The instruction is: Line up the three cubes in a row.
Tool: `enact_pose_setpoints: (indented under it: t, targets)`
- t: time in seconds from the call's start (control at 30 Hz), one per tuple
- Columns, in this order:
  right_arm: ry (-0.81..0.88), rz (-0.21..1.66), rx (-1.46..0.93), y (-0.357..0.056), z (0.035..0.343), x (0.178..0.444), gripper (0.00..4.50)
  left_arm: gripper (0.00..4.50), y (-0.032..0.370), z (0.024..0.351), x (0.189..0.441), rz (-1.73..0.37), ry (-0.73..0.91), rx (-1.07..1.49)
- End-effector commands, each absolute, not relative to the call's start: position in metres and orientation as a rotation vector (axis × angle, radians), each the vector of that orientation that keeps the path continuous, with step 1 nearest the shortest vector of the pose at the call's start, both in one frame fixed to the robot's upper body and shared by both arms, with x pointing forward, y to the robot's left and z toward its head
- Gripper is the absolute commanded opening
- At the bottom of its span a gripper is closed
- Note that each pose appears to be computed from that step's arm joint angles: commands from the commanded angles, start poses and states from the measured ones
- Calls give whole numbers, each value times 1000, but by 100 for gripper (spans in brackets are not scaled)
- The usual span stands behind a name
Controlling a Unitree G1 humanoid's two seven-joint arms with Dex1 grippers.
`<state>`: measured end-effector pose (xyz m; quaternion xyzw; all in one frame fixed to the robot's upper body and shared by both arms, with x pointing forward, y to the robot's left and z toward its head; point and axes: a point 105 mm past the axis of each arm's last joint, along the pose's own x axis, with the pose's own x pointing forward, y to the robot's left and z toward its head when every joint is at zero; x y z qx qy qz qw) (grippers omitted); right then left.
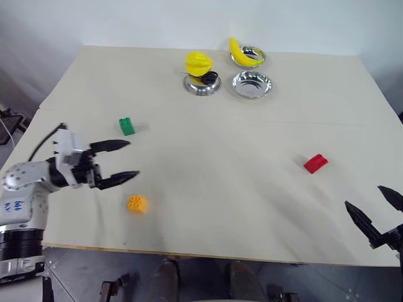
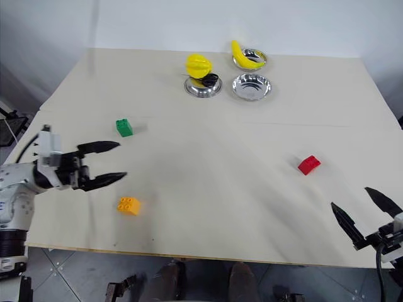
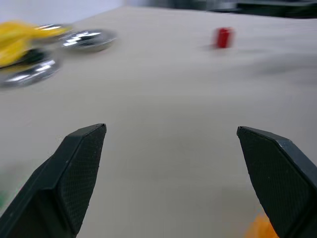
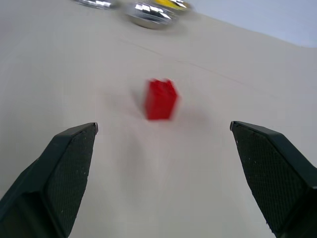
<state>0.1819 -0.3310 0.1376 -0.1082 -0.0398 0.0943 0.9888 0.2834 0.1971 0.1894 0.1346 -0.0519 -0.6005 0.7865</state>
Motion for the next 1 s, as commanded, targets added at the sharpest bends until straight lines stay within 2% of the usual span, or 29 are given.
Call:
enact_pose_setpoints:
  t: [0.03,0.13,0.27,0.37,0.47,0.57,0.63,0.8,0.93,1.0]
  targets:
    - [-126,106,-242,-334,149,185,450,449,179,199,267,-1415,-129,283]
    - [-81,136,-216,-319,145,208,450,449,175,206,268,-1382,-172,274]
    - [68,213,-253,-314,136,240,450,449,185,194,273,-1322,-130,295]
    - [49,167,-249,-325,148,272,450,449,183,192,272,-1320,-127,284]
    - [56,228,-256,-315,158,305,450,449,181,192,271,-1324,-125,282]
    - [107,272,-234,-307,155,322,450,449,183,193,271,-1309,-132,283]
    - [176,288,-188,-305,148,327,450,449,184,195,271,-1301,-135,282]
    - [199,260,-184,-307,149,337,450,449,186,197,270,-1277,-147,293]
    - [202,275,-185,-308,150,334,450,449,187,197,269,-1264,-151,292]
    - [200,297,-188,-306,149,331,410,450,187,198,270,-1257,-154,295]
